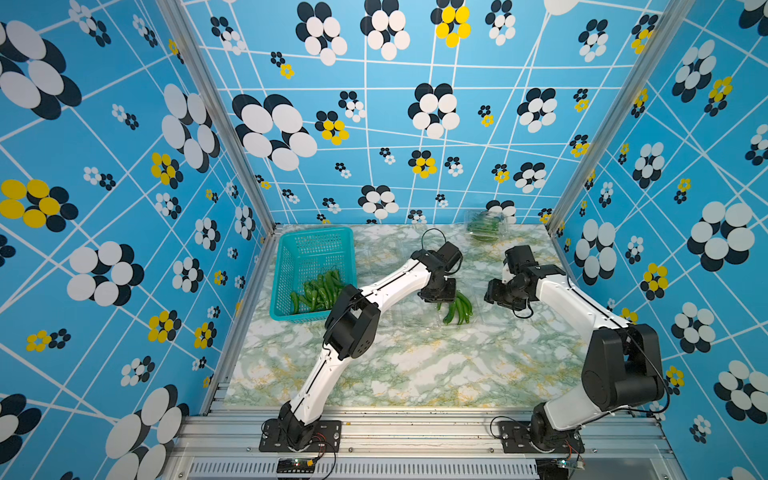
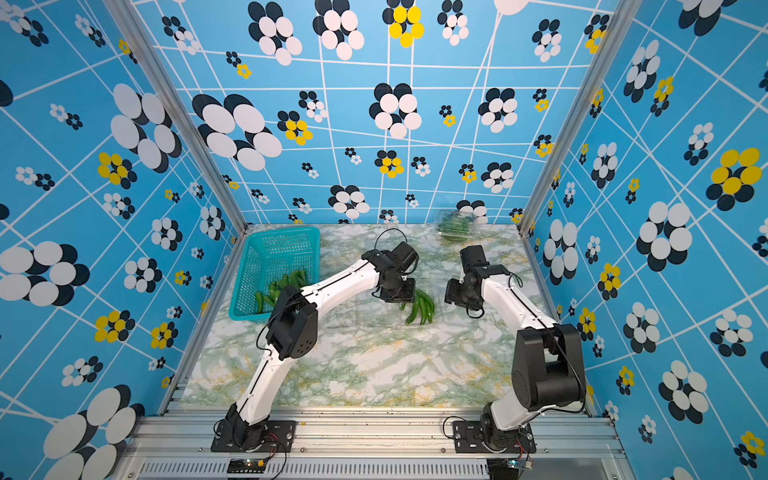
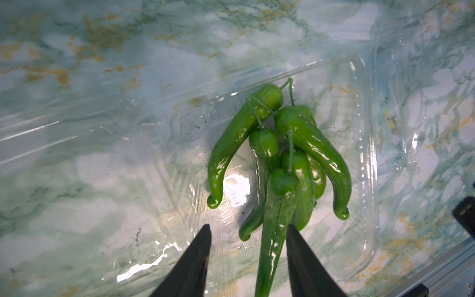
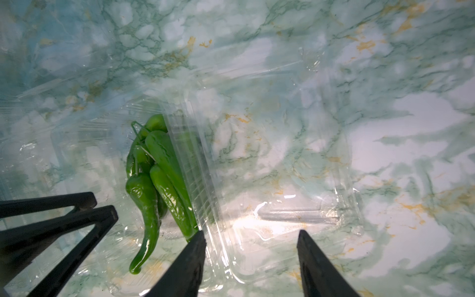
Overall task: Take small green peppers out of containers
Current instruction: Pick up the green pepper from the packing box.
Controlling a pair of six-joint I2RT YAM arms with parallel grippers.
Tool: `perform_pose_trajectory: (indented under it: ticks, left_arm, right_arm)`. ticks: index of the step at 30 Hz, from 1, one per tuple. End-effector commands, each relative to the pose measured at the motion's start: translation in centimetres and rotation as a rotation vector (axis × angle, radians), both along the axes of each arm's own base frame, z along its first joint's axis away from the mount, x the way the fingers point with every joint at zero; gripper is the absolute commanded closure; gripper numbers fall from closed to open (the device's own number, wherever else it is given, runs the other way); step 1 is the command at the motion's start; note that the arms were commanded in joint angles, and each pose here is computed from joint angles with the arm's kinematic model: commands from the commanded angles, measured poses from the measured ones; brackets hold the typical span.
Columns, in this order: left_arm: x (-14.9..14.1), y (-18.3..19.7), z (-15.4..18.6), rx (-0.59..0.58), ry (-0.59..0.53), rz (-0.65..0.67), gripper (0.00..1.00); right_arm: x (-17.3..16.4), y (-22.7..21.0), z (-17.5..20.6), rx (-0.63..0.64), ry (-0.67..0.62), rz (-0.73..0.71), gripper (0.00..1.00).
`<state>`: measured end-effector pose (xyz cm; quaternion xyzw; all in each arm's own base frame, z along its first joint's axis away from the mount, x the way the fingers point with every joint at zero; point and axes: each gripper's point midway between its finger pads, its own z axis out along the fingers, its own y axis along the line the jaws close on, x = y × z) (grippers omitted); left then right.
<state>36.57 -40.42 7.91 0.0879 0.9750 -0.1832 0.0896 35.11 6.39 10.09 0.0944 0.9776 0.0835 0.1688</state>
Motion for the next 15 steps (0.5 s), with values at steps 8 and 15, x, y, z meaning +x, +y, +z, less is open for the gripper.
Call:
perform_pose_trajectory:
  ticks: [8,15]
  left_arm:
    - [0.0,-1.3,-1.1,-0.015,0.031,-0.024,0.50]
    - [0.0,-1.8,-2.2,-0.009,0.049,-0.033,0.50]
  right_arm:
    - [0.0,0.0,0.6,0.011,-0.020,0.006,0.41]
    - [0.0,0.0,0.4,0.013,-0.018,0.006,0.42]
